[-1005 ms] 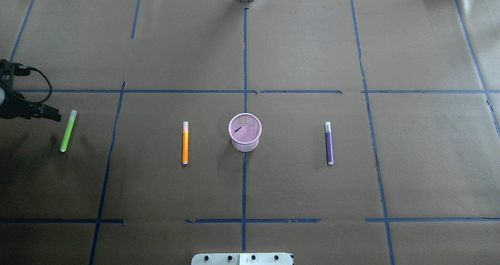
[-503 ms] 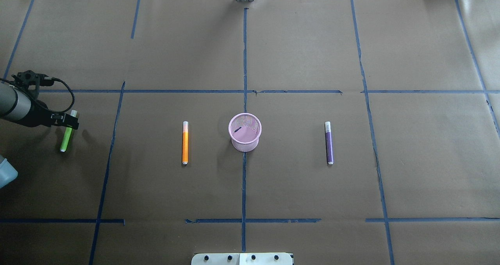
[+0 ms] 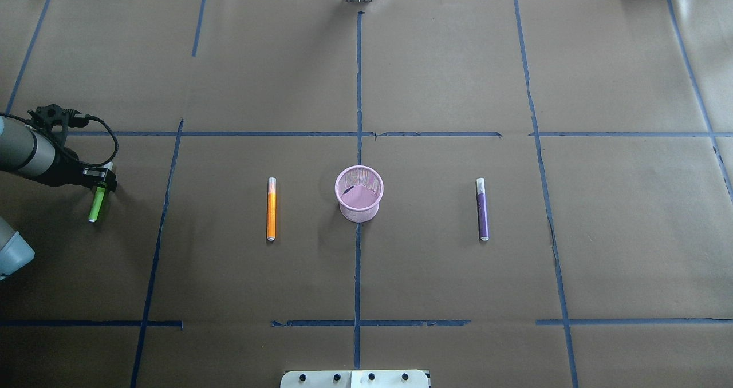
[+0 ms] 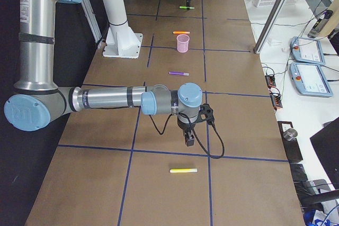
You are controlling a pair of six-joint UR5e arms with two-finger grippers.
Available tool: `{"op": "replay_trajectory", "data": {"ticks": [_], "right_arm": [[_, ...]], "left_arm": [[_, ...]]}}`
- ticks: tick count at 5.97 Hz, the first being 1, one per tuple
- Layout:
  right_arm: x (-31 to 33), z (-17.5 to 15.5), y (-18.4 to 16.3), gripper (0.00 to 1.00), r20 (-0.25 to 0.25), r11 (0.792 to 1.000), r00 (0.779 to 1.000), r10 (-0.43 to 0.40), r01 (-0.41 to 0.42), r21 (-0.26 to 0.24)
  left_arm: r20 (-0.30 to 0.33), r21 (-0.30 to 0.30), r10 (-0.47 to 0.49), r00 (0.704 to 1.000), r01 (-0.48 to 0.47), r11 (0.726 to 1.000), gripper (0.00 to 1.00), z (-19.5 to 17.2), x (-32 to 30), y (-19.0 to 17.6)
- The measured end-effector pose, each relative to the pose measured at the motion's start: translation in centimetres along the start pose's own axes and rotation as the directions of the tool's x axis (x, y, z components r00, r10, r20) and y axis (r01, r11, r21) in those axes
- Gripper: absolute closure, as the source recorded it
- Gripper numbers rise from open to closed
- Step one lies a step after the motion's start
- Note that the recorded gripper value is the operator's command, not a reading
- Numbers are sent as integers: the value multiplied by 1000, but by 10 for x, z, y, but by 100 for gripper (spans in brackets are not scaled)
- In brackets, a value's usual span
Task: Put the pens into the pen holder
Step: 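Grasp the green highlighter upright with the left gripper and lift, then carry the green highlighter with the left gripper over the pink cup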
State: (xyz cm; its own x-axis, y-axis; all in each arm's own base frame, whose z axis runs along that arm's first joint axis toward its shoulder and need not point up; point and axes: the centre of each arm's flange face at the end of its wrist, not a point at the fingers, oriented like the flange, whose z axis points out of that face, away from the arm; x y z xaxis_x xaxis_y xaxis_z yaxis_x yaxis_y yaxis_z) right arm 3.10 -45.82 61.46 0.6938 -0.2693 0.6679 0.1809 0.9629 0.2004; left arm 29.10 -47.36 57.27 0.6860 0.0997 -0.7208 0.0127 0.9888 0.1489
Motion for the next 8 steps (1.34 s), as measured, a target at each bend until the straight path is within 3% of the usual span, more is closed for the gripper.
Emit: {"op": "replay_trajectory", "data": {"ticks": [3, 5, 8], "right_arm": [[0, 0, 0, 0, 0, 1000, 1000, 1, -1, 0], [0, 0, 0, 0, 1, 1000, 1000, 1, -1, 1], [0, 0, 0, 0, 1, 1000, 1000, 0, 0, 1]], "left_arm": [[2, 37, 15, 1000, -15, 999, 100, -9, 8, -5], [20, 183, 50, 999, -53, 982, 100, -39, 42, -31], [-99, 415, 161, 982, -106, 903, 97, -121, 173, -87]]}}
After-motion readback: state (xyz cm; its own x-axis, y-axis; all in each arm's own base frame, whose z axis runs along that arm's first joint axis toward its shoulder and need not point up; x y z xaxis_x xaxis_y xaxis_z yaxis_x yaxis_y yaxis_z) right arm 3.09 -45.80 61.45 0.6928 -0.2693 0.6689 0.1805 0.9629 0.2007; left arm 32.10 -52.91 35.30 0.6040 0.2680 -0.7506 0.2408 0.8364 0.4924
